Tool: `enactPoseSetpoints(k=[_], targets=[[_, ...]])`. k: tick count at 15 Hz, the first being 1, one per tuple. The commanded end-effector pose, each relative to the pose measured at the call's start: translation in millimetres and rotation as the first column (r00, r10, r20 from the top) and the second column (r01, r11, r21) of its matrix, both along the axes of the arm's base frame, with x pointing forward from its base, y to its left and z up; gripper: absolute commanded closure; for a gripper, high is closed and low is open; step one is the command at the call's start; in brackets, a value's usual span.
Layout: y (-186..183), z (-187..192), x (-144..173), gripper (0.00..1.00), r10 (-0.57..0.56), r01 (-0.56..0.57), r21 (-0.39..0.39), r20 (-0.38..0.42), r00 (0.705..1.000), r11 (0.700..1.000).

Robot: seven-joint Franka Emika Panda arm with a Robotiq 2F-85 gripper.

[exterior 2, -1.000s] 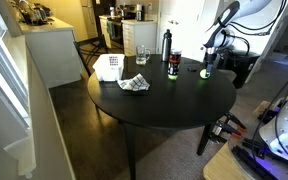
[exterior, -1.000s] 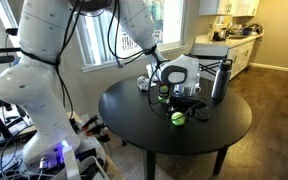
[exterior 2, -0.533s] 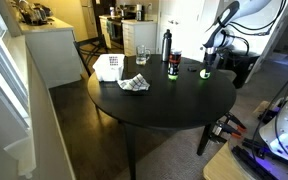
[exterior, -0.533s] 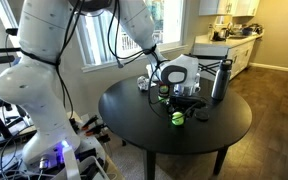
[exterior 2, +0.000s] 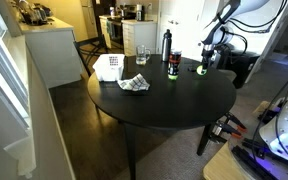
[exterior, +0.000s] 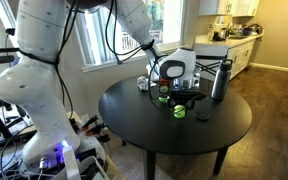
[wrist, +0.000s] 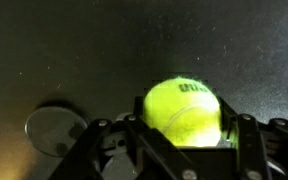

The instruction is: Put the green ball in the container

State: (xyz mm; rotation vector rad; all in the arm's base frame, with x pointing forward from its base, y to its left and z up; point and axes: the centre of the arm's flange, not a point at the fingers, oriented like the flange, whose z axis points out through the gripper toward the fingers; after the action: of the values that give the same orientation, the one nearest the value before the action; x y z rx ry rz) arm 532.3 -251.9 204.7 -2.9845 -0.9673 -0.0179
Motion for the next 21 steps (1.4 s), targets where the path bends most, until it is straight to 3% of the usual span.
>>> enactPoseSetpoints(k=[1, 6, 10, 15, 21], targets=[[21.1, 31.9, -12.0, 0.58, 0.054, -0.056, 0.020, 0.079, 0.995, 0.998], [43.6, 61.4, -13.6, 0.58, 0.118, -0.123, 0.027, 0.136, 0.984, 0.992], [66.0, 92.7, -22.3, 0.58, 0.197, -0.210, 0.028, 0.236, 0.952, 0.977], [95.6, 132.1, -39.7, 0.58, 0.323, -0.336, -0.026, 0.351, 0.879, 0.942], [113.4, 170.3, -44.0, 0.58, 0.387, -0.391, -0.096, 0.475, 0.790, 0.915]])
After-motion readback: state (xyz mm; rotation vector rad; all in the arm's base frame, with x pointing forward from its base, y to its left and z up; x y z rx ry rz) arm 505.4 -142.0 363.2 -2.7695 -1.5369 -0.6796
